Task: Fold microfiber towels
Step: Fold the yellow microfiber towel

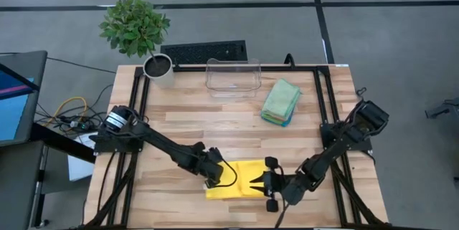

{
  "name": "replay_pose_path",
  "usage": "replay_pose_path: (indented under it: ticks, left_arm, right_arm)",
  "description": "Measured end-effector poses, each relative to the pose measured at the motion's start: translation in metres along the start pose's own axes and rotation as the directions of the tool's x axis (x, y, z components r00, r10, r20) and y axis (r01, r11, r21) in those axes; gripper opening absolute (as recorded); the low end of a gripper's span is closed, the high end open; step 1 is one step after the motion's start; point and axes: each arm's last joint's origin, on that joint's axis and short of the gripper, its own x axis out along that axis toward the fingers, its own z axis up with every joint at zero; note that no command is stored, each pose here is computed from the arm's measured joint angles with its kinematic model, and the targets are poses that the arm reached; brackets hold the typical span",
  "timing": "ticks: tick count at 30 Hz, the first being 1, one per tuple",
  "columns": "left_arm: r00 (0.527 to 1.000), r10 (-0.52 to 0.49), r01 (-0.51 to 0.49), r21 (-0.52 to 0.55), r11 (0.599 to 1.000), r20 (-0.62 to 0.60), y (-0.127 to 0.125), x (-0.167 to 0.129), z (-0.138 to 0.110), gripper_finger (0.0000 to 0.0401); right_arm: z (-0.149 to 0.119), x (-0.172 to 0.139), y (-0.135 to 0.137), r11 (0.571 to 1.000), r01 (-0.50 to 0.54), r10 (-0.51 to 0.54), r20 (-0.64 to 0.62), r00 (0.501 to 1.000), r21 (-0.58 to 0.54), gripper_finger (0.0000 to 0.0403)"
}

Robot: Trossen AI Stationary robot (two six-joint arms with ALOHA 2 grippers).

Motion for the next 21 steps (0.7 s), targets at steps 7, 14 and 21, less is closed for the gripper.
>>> replay_pose_path:
  ticks: [7, 14, 21]
  left_arm:
    - [0.997, -0.073, 0.075, -0.056, 0.996, 0.027, 0.000, -0.021, 0.005, 0.0016]
    - [0.984, -0.159, 0.170, -0.165, 0.972, 0.076, 0.001, -0.043, 0.013, 0.0007]
    - [0.935, -0.311, 0.344, -0.222, 0.912, 0.171, -0.003, -0.051, 0.033, 0.0003]
  right_arm:
    - [-0.026, 0.029, -0.010, 0.994, 0.090, -0.086, -0.075, 0.993, 0.061, 0.0101]
    - [-0.040, 0.050, -0.018, 0.989, 0.092, -0.080, -0.097, 0.992, 0.120, 0.0101]
    - [-0.048, 0.060, -0.022, 0.987, 0.080, -0.064, -0.119, 0.991, 0.141, 0.0101]
